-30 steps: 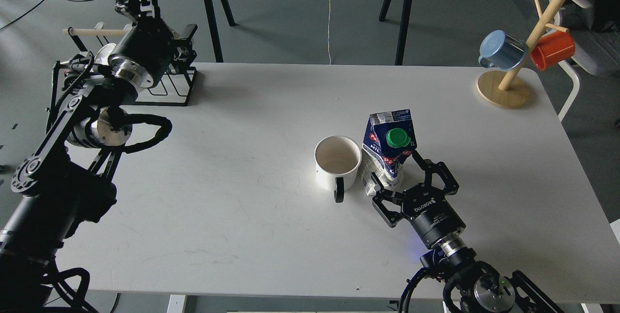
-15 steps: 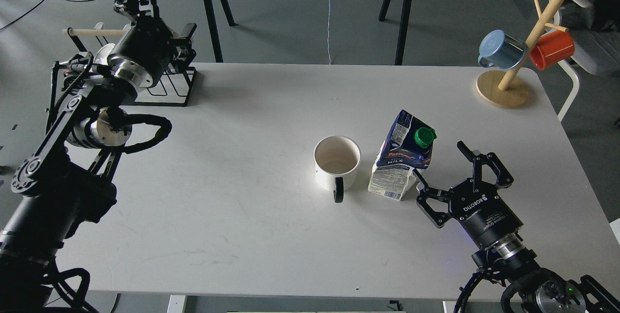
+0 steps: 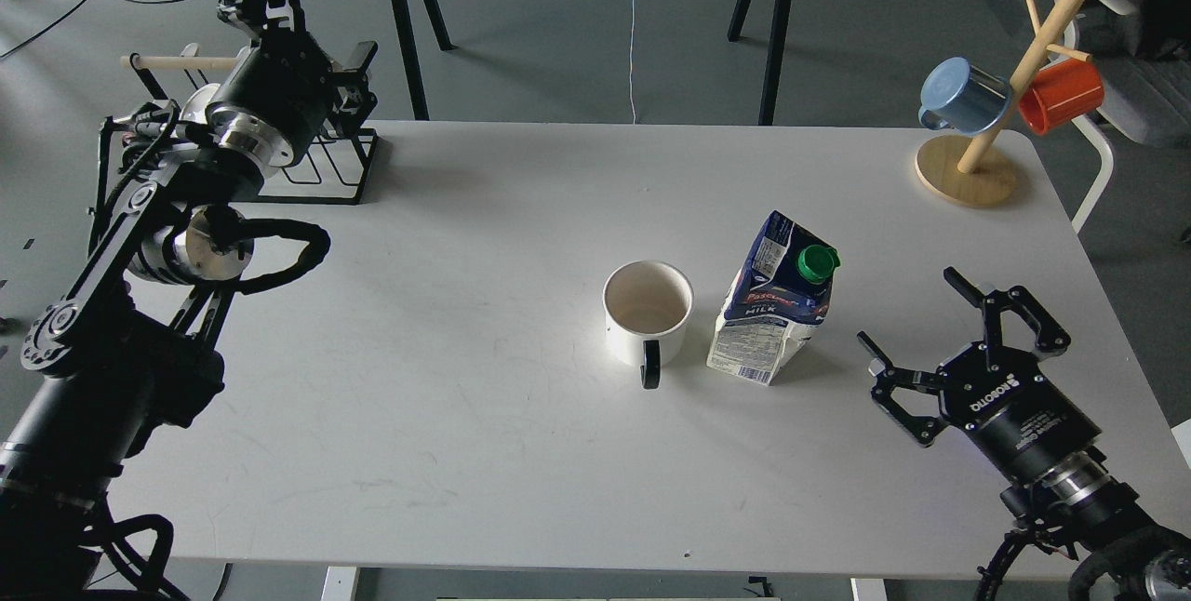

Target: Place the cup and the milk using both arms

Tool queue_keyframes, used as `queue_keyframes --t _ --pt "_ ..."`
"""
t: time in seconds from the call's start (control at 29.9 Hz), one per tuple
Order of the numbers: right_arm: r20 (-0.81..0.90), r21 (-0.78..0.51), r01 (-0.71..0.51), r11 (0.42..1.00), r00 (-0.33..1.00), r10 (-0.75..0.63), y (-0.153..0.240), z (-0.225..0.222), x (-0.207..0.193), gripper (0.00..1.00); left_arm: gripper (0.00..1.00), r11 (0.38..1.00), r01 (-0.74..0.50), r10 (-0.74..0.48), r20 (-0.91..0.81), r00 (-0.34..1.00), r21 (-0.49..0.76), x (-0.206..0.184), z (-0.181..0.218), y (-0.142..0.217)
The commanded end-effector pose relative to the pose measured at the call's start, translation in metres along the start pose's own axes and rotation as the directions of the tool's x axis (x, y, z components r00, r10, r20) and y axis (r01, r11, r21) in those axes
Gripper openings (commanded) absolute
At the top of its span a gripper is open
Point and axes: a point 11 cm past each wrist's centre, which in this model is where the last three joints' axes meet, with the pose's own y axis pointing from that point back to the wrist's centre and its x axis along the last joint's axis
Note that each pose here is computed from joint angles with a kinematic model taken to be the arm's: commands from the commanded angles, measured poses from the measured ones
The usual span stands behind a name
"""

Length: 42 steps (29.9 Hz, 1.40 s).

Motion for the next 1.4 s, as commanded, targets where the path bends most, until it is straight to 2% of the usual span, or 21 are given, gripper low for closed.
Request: queue_keyframes --t 0.0,0.13,0.27,0.4,0.5,0.6,0.8,1.17,1.37 --pt "-0.039 0.09 0.006 0.996 0.999 -0.002 0.002 -0.047 -0.007 0.99 0.99 1.0 0.002 -0.002 0.003 1.0 -0.002 0.0 0.001 0.0" --pt "-0.134 0.181 0.106 0.978 0.988 -0.082 -0.031 -0.1 -0.032 0.98 0.99 1.0 0.014 -0.014 0.007 1.0 -0.007 -0.005 0.005 -0.003" --pt "-0.228 0.221 0.178 0.959 0.965 -0.127 -0.074 -0.144 -0.055 0.98 0.99 0.999 0.036 -0.036 0.019 0.999 -0.026 -0.016 0.015 -0.011" --pt "-0.371 0.172 0.139 0.975 0.926 -0.066 -0.115 -0.159 -0.054 0.98 0.99 0.998 0.046 -0.045 0.033 0.998 -0.038 -0.02 0.021 -0.014" --pt "-0.447 0.105 0.074 0.992 0.894 -0.019 -0.141 -0.149 -0.041 0.98 0.99 0.998 0.044 -0.044 0.012 0.999 -0.049 -0.022 0.022 -0.016" --pt "-0.47 0.097 0.033 0.995 0.883 0.017 -0.145 -0.15 -0.032 0.98 0.99 0.997 0.051 -0.054 -0.056 0.997 -0.064 -0.034 0.016 -0.02" --pt "-0.458 0.123 -0.033 0.992 0.885 0.086 -0.139 -0.157 -0.011 0.99 0.99 0.998 -0.024 0.013 -0.208 0.978 -0.053 -0.027 -0.009 -0.026" --pt "-0.398 0.117 0.108 0.987 0.916 -0.053 -0.161 -0.133 -0.045 0.99 0.99 0.998 -0.038 0.024 -0.267 0.963 -0.048 -0.021 -0.007 -0.027" --pt "-0.35 0.13 0.152 0.98 0.932 -0.098 -0.159 -0.129 -0.054 0.99 0.99 0.995 -0.074 0.051 -0.298 0.953 -0.067 0.009 0.007 -0.019"
